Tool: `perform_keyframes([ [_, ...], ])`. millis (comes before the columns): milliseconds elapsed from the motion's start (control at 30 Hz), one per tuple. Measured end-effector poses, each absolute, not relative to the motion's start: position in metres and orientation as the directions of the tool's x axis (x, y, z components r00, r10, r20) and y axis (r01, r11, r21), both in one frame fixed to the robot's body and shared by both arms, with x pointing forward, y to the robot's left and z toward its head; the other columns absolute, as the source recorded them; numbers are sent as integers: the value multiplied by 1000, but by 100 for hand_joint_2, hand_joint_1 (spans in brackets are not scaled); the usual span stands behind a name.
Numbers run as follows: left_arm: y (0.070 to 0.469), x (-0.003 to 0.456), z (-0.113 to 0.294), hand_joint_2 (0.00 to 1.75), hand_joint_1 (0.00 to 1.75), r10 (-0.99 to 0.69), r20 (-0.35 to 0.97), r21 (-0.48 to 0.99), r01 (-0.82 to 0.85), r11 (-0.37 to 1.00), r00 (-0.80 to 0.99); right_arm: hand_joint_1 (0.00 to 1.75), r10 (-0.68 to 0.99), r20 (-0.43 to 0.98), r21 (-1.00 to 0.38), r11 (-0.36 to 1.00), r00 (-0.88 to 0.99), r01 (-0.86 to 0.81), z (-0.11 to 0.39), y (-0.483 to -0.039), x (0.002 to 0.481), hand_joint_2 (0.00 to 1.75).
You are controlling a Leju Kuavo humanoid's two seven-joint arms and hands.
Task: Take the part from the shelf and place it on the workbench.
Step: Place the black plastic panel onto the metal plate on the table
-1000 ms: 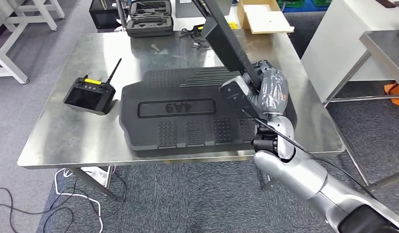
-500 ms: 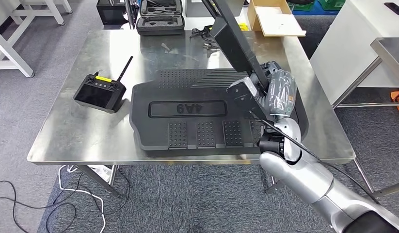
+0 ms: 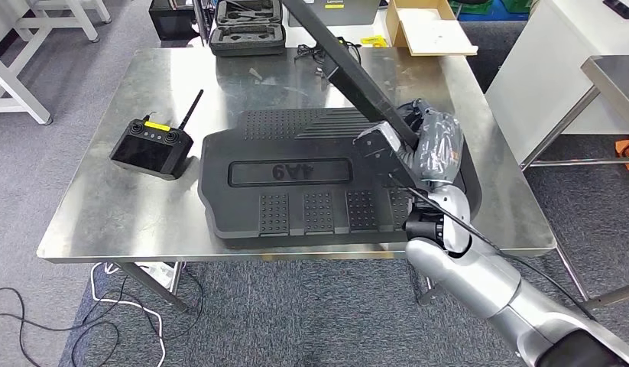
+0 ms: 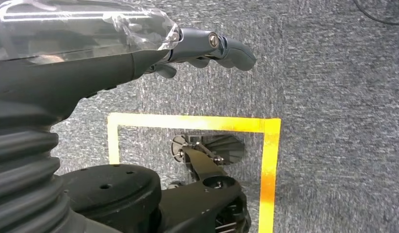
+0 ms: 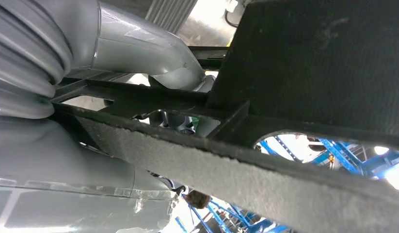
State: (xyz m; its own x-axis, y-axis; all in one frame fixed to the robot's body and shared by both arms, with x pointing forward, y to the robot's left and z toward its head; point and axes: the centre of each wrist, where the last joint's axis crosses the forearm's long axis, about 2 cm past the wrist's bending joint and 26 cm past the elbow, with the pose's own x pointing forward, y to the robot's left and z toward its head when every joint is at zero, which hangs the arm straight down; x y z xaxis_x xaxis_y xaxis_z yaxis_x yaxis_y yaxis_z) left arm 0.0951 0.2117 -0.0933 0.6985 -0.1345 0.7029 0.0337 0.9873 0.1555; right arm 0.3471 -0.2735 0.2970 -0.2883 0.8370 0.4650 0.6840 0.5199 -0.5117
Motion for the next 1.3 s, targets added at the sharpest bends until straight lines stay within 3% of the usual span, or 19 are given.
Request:
perform_keyframes([
  [267,212,95,-93,0,0,-133,695,166,22,986,707,171,927,309,-566,359,-213,742,306,-266,356,175],
  [600,212,95,-93,0,0,-133,695,168,21,986,707,175,999,-18,-731,21,-51,682,317,-254,372,175],
  [1067,211,95,-93,0,0,-128,697,159,22,987,706,175,996,-88,-762,-52,-23,645,317,-250,378,175],
  [1300,210,95,-93,0,0,-119,692,146,24,989,712,175,973,-220,-879,-229,71,418,312,-248,387,175],
])
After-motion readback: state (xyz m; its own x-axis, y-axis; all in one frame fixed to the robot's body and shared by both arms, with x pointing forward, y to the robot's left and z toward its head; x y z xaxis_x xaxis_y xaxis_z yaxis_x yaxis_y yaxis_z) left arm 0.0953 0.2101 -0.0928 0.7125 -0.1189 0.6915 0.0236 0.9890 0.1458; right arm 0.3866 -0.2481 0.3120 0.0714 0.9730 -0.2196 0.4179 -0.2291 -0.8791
